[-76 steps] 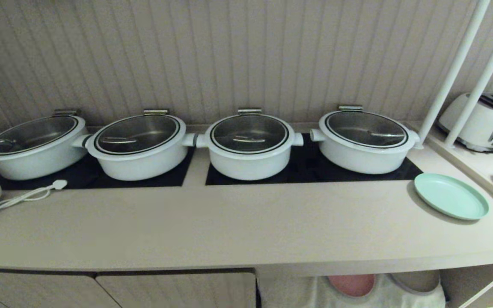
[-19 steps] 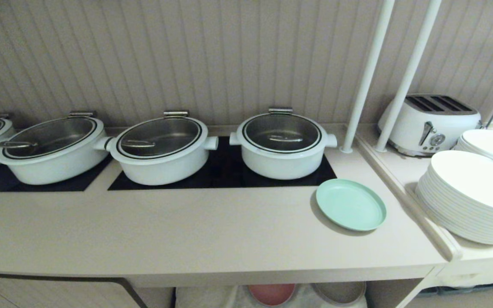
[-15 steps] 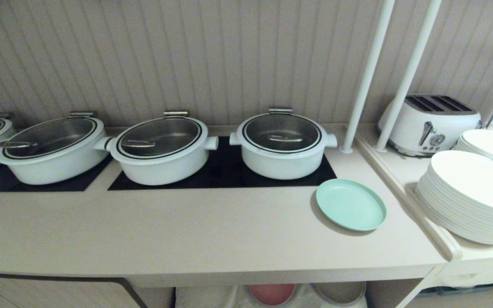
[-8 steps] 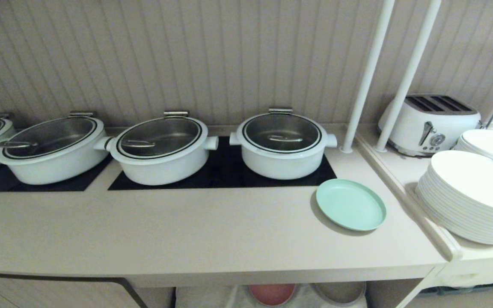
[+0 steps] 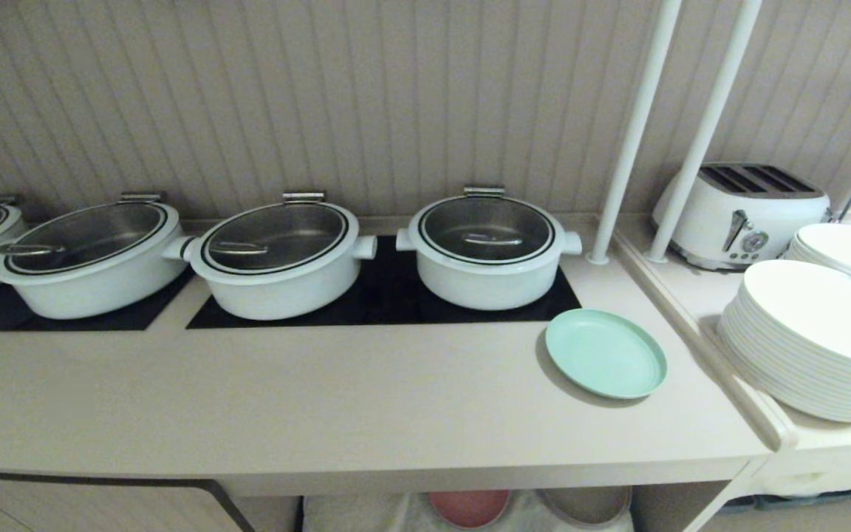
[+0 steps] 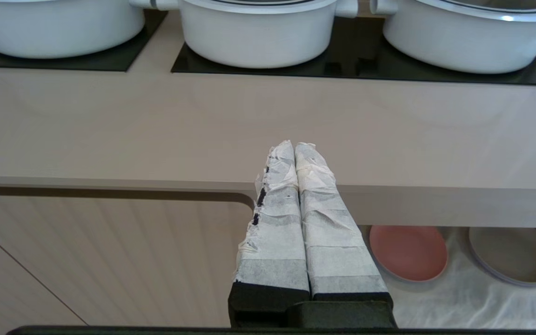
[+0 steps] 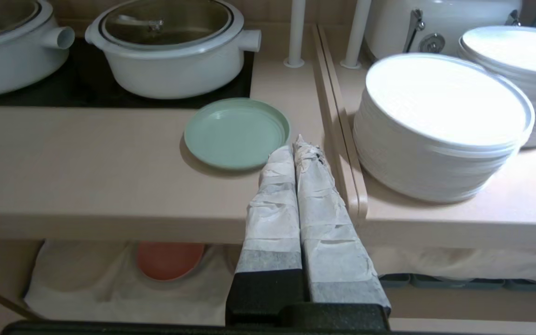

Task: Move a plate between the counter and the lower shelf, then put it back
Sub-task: Pick up the plate

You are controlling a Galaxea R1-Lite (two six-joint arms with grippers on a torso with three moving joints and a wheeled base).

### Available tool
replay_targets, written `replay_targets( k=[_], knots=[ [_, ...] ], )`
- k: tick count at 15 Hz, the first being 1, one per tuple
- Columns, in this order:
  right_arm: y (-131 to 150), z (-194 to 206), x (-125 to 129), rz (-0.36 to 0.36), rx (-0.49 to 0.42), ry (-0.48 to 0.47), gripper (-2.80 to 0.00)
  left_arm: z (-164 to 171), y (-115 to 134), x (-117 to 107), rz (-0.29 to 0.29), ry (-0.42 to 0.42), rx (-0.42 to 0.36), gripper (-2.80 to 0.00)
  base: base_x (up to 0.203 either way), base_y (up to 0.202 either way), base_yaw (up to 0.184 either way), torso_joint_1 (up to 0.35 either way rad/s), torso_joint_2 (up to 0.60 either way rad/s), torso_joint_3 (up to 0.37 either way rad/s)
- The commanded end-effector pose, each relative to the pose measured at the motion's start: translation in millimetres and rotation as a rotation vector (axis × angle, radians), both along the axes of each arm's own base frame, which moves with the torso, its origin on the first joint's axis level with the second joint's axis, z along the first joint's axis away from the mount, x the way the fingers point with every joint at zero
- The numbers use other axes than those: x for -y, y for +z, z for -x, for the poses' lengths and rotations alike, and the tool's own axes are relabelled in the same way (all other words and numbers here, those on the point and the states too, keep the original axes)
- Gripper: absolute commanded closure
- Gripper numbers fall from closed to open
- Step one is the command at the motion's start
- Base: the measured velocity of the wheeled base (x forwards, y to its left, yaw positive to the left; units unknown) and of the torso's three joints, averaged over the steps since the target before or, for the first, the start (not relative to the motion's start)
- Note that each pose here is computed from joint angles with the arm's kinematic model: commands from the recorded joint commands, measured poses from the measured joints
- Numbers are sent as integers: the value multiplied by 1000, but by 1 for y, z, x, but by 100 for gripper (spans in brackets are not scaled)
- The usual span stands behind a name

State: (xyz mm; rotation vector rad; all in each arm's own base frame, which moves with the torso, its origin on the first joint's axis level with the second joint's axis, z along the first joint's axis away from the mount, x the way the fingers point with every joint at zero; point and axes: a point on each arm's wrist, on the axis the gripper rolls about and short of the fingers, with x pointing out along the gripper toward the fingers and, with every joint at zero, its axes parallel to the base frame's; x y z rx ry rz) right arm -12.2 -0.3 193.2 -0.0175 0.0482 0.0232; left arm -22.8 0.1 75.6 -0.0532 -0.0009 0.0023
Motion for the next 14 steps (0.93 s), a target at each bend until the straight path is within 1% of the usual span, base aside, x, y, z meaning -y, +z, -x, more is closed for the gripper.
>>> replay_targets(
  k=[1,3,5,8,11,12,14],
  knots=[
    [32,-50,-1,-1,-145,-5,0,0,0,0,0,1,1,0,0,0,0,0,0,0],
    [50,-85,-1,-1,-206,-26,0,0,0,0,0,1,1,0,0,0,0,0,0,0],
    [57,-118,-1,2,-278,-44,0,0,0,0,0,1,1,0,0,0,0,0,0,0],
    [47,-166,-2,7,-435,-41,0,0,0,0,0,1,1,0,0,0,0,0,0,0],
    [27,-201,-6,-19,-643,62,0,0,0,0,0,-1,1,0,0,0,0,0,0,0],
    [22,-211,-6,-23,-715,83,0,0,0,0,0,1,1,0,0,0,0,0,0,0],
    [16,-231,-7,-14,-817,102,0,0,0,0,0,1,1,0,0,0,0,0,0,0]
  ],
)
